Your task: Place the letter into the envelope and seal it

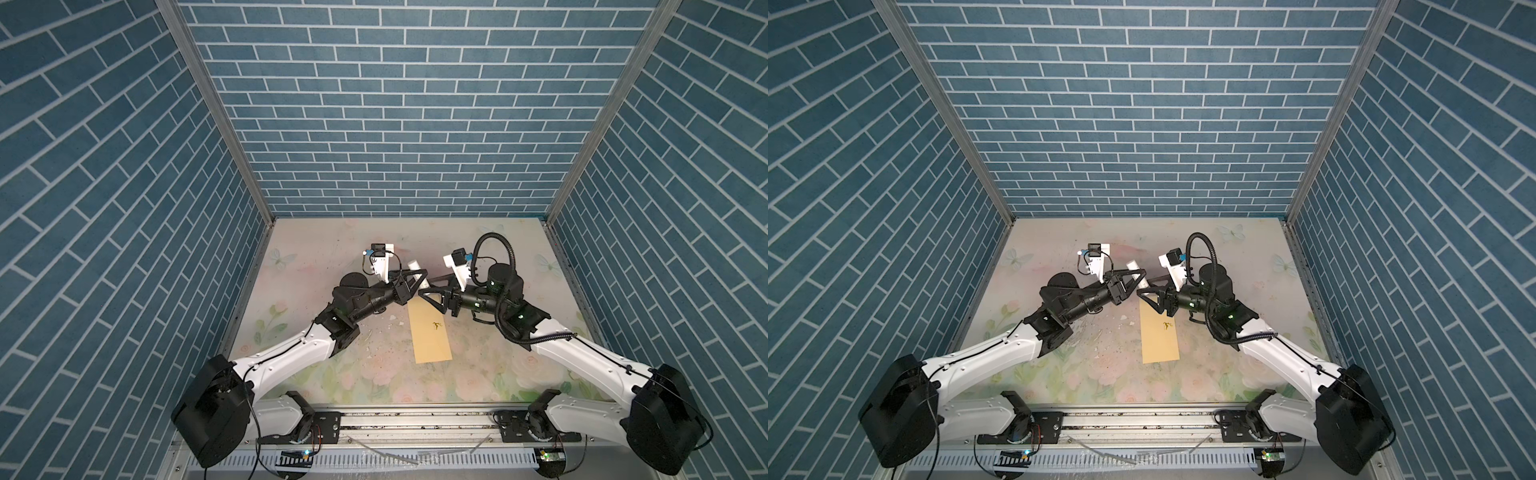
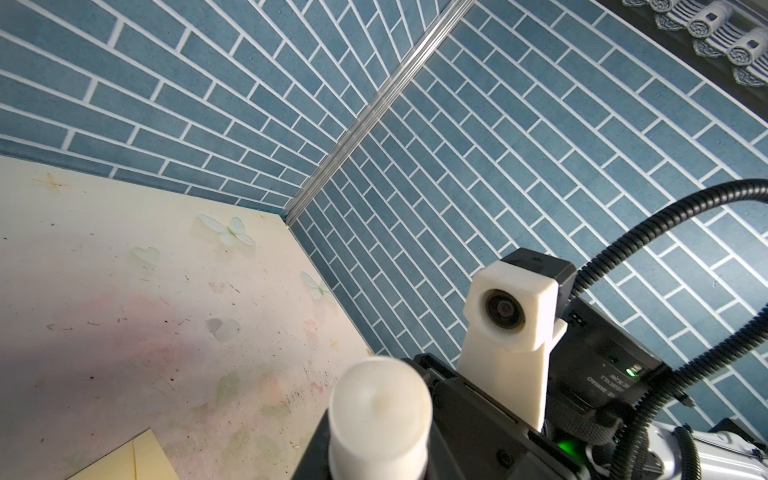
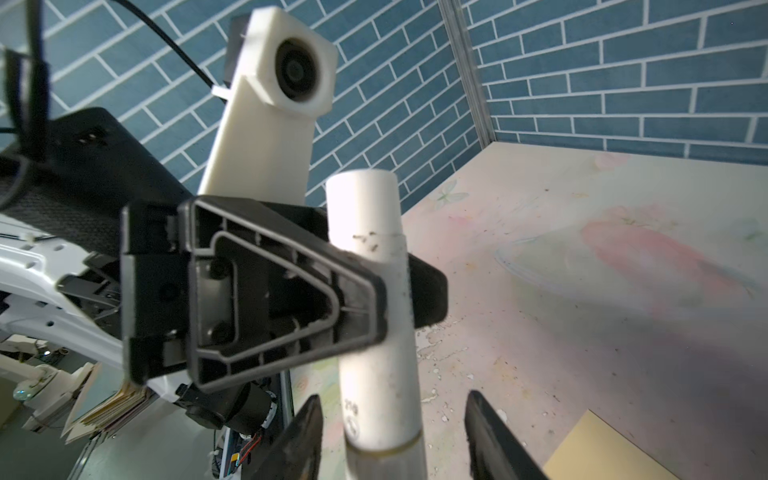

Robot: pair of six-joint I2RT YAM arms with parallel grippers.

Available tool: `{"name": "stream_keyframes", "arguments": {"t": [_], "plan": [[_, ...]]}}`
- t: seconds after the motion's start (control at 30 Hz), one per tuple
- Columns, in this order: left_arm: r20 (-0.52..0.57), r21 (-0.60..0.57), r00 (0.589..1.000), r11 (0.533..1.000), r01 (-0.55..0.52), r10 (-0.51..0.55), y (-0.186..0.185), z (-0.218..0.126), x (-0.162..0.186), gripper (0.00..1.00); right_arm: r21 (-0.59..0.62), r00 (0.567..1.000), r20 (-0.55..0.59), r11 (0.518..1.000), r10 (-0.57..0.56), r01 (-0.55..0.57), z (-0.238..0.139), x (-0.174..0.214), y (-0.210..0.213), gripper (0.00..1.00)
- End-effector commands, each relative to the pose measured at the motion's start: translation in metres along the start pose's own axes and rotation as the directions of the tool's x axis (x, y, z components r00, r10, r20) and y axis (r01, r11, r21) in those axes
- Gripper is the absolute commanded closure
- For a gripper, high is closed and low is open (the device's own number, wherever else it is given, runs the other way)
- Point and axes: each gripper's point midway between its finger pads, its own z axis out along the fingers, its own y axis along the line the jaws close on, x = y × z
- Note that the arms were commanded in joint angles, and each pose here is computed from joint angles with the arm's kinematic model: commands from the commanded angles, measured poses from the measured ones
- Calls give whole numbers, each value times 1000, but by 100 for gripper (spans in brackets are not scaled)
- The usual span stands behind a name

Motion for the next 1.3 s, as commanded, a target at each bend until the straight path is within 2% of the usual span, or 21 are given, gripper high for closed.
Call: {"name": "stream_keyframes", "arguments": {"t": [0.0,0.33,0.53,0.63,0.73,0.8,0.87,0.93,0.97,1.07,1.13,1.2,1.27], "plan": [[27,57,1000,998,-17,16,-18,1,-14,100,-86,999,6,996,36,-35,1,2,8,51],[22,52,1000,999,-13,11,-15,2,-12,100,-106,998,-3,993,55,-55,3,5,8,73],[18,32,1000,999,-16,15,-10,3,-10,100,-63,998,5,996,63,-62,2,0,3,94],[14,0,1000,1000,-23,23,-4,3,-9,100,38,997,36,997,67,-69,1,-7,-12,100],[5,-46,1000,999,-30,30,6,4,-6,100,265,998,50,963,44,-56,-3,-11,-41,100],[6,-63,1000,998,-27,28,11,4,-5,100,444,999,23,896,-26,13,-7,-11,-57,100],[4,-74,1000,997,-24,24,14,5,-3,100,647,989,-37,751,-144,134,-14,-16,-70,100],[2,-81,1000,997,-18,19,17,7,-2,100,766,965,-107,600,-239,233,-18,-24,-75,100],[-1,-82,1000,996,-16,16,19,8,-1,100,809,949,-147,518,-277,277,-18,-27,-76,100],[-2,-88,1000,996,-13,13,21,9,0,100,869,897,-267,316,-351,382,-13,-33,-78,100],[-1,-90,1000,996,-14,13,21,9,1,100,878,865,-333,211,-375,429,-8,-34,-79,100],[1,-91,1000,996,-15,15,21,9,0,100,868,847,-366,186,-386,460,0,-32,-78,100],[1,-94,1000,995,-14,14,22,9,0,100,852,847,-363,229,-389,470,8,-28,-76,100]]}}
